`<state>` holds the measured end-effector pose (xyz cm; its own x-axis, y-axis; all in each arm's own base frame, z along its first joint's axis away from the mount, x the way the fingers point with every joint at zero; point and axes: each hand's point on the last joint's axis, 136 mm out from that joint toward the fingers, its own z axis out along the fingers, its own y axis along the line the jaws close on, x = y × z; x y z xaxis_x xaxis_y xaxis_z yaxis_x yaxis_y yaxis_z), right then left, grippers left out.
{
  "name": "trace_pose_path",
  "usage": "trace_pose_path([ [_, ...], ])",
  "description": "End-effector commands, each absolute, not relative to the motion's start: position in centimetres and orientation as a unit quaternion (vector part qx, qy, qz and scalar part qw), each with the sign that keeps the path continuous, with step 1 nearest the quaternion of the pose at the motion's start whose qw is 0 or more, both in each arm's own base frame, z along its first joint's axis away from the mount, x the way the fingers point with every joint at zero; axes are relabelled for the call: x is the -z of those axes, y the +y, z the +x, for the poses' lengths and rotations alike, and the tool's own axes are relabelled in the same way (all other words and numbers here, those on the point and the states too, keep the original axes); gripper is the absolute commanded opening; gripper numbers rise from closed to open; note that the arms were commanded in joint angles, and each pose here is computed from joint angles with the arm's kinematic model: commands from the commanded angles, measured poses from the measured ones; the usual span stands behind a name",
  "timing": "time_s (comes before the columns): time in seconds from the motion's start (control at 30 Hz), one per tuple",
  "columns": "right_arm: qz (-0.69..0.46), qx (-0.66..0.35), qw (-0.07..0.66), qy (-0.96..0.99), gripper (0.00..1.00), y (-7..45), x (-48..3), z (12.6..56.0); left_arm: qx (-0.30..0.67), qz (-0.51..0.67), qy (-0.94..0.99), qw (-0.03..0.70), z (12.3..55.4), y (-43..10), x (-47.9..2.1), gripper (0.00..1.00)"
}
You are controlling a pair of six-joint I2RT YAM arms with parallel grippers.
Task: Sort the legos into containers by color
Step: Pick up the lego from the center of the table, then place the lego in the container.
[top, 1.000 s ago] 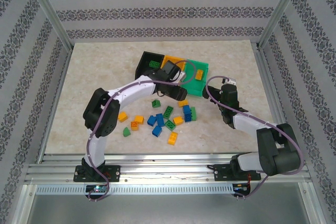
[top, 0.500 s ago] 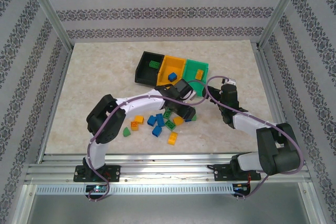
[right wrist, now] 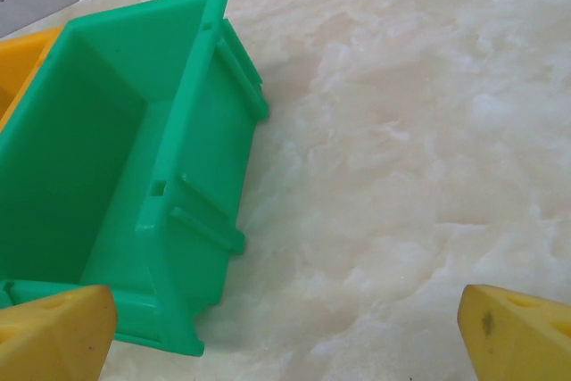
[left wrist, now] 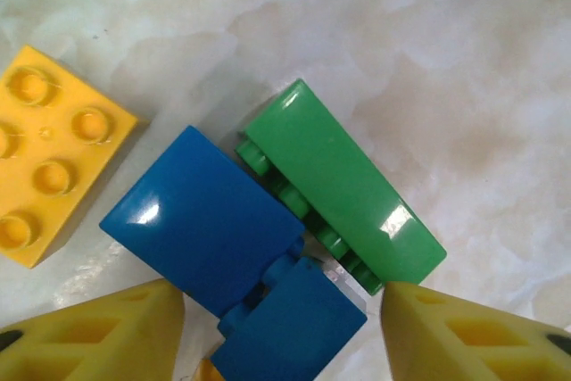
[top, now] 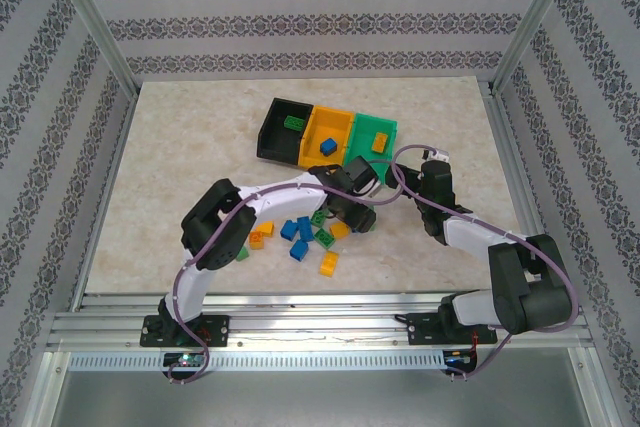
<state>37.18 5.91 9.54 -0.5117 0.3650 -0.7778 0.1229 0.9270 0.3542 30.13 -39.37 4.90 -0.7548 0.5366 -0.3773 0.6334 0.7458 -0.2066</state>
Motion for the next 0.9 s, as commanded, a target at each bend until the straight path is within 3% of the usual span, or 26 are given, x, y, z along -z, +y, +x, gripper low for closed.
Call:
trace_pose_path([
  [0.0, 0.142, -0.136, 0.486, 0.851, 0.98, 6.3, -10.6, 37.6, 0.16, 0.324, 0.923, 0.133, 29.1, -39.4, -4.5, 0.5],
  [0.17, 0.142, -0.136, 0.486, 0.852, 0.98, 6.2, -10.6, 37.6, 0.158, 0.323, 0.92, 0.158, 29.5, -39.0, -5.9, 0.31],
  [0.5, 0.142, -0.138, 0.485, 0.852, 0.98, 6.3, -10.6, 37.6, 0.12, 0.314, 0.909, 0.246, 32.5, -36.5, -10.4, 0.28],
  [0.87, 0.141, -0.139, 0.485, 0.852, 0.98, 6.4, -10.6, 37.6, 0.069, 0.249, 0.903, 0.344, 44.4, -30.9, -16.5, 0.29],
])
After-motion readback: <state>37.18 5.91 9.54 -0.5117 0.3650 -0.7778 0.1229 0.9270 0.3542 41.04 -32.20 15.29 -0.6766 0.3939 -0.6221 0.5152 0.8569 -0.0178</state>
